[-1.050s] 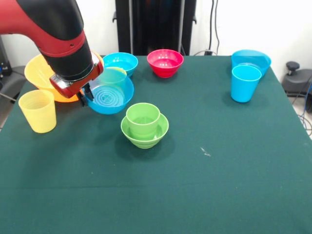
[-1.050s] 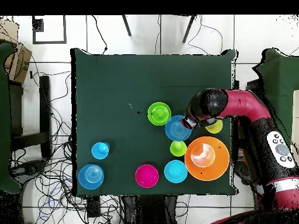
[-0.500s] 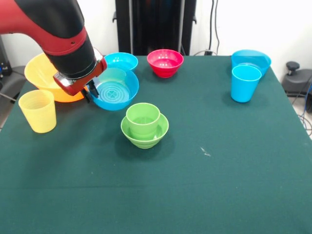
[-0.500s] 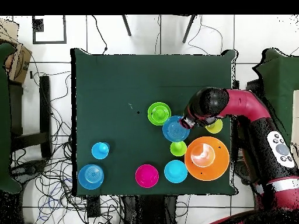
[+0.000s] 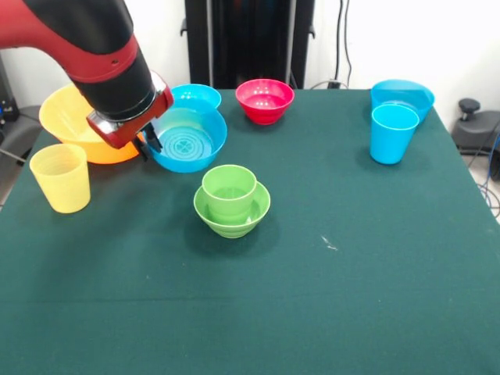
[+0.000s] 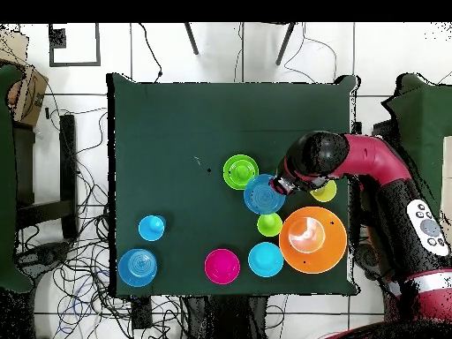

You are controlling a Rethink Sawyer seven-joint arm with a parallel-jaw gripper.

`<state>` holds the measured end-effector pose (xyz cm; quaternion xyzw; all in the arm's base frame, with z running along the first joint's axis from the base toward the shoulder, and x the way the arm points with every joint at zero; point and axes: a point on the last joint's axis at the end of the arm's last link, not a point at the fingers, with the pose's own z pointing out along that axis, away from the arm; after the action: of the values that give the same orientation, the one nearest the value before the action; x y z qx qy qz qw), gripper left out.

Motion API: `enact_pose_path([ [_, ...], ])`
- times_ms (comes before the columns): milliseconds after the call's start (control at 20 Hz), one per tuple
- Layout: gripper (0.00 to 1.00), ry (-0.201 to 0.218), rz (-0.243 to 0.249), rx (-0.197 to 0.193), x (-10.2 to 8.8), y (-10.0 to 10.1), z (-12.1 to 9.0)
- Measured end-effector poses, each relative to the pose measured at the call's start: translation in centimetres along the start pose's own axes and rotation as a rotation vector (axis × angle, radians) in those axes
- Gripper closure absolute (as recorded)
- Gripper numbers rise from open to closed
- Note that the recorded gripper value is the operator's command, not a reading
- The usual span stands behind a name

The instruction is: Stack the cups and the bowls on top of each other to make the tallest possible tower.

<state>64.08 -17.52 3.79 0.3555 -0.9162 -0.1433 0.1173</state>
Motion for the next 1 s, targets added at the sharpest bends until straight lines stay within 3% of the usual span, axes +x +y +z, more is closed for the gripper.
enact_pose_path([
  [300,1.0,0.001,-0.005,0.011,0.3,1.3,-2.5],
  [600,1.0,-0.013,-0.003,0.034,0.4,3.2,-6.3],
  [1000,1.0,-0.059,0.02,0.059,-1.4,6.7,-11.3],
])
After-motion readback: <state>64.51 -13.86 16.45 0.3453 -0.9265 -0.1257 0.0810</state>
